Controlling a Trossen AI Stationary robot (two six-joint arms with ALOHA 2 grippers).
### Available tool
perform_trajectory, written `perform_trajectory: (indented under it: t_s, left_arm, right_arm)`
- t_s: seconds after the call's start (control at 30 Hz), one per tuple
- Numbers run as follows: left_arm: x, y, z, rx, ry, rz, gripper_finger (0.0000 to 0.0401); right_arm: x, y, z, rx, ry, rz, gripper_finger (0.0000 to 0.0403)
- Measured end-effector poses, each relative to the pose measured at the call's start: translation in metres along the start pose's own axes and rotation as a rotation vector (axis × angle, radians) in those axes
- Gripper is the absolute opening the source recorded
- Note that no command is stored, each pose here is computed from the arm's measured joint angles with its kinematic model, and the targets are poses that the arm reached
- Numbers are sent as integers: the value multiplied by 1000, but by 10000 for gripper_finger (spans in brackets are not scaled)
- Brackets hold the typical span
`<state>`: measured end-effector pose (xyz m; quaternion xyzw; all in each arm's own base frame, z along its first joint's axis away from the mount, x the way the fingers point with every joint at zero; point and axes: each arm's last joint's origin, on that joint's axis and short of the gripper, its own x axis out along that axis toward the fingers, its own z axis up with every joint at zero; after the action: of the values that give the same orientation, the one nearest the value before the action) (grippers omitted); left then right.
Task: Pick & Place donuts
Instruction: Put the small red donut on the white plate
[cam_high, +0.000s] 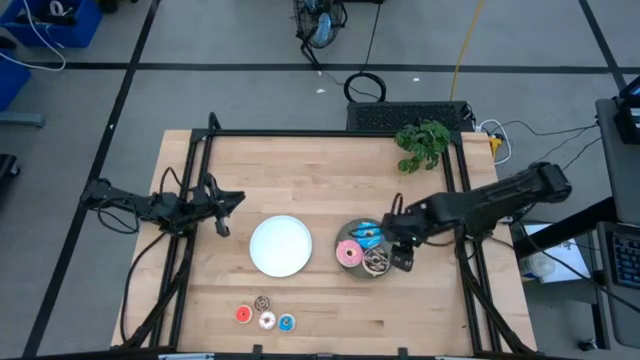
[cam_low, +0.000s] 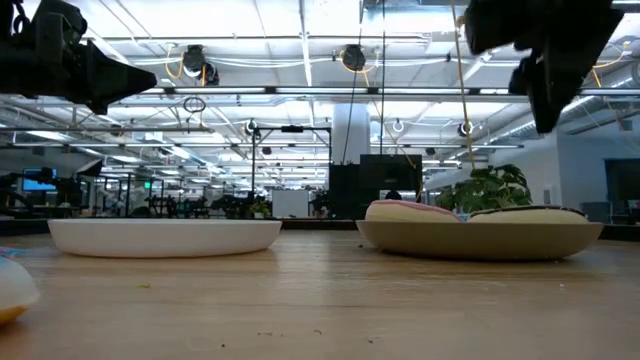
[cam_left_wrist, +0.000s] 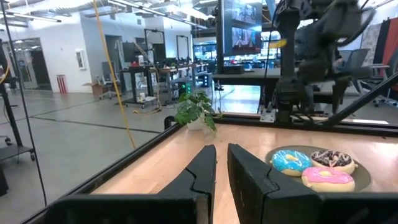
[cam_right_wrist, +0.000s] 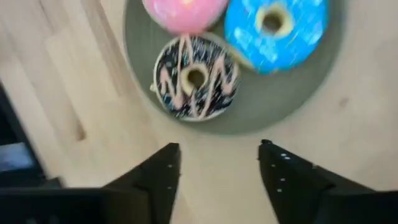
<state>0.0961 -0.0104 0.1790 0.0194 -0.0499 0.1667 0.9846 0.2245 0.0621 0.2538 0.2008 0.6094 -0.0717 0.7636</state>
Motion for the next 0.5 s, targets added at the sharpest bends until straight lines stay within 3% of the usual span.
perform_trajectory:
  t_s: [0.27,0.4,0.5]
  left_arm:
    - [0,0,0,2,0,0,49]
    - [0,0,0,0,0,0,49]
    - [0,0,0,-5,0,0,49]
  right_arm:
    - [-29,16,-30,-298,-461,-25,19]
    - [-37,9,-38,-359,-648,31,14]
    - [-38,2,-43,-417,-894,22,10]
